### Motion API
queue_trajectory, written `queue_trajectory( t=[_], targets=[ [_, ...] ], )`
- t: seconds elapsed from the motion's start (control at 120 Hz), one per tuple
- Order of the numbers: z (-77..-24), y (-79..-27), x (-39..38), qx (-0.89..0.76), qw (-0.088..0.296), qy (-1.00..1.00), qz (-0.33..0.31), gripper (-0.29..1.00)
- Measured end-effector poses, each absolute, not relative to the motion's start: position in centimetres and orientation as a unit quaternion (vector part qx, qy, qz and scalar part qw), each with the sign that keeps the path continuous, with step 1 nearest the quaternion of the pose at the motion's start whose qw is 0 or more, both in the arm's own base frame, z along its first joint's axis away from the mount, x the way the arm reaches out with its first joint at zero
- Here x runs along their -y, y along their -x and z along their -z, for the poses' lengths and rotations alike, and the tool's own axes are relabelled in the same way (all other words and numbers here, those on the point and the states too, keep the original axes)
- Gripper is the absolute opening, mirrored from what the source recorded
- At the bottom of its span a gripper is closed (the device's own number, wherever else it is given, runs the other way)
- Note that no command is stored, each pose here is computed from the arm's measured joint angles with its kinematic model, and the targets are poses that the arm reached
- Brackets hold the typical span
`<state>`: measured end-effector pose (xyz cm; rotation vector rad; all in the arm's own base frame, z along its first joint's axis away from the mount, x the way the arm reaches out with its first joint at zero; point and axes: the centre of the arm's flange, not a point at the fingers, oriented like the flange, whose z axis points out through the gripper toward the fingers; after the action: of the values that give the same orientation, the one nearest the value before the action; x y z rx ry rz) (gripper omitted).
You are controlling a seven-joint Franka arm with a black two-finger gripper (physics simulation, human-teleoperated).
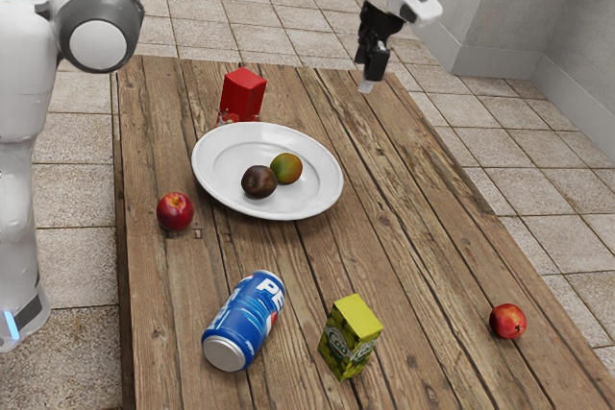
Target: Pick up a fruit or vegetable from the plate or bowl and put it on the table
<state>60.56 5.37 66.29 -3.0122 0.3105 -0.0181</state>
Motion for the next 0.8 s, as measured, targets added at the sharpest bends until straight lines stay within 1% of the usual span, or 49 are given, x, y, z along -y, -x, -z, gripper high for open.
queue_trajectory(
  t=[0.15, 0.308, 0.417, 0.5, 0.583, 0.617, 0.725, 0.8],
  targets=[
    [-64.4, -61.5, -6.4, -0.088, 0.064, 0.994, -0.008, 0.7],
    [-63.4, -62.1, -5.0, -0.092, 0.064, 0.994, -0.014, 0.7],
    [-63.1, -61.8, -0.8, -0.1, 0.06, 0.993, -0.028, 0.7],
    [-60.6, -61.6, -0.8, -0.074, 0.057, 0.994, -0.062, 0.7],
    [-55.9, -60.6, -4.8, -0.012, 0.03, 0.995, -0.095, 0.7],
    [-55.1, -60.4, -5.1, 0.002, 0.023, 0.996, -0.092, 0.7],
    [-54.8, -59.9, -2.1, 0.011, 0.017, 0.998, -0.062, 0.7],
    [-54.3, -59.4, -1.8, 0.027, 0.014, 0.999, -0.045, 0.7]
  ],
)
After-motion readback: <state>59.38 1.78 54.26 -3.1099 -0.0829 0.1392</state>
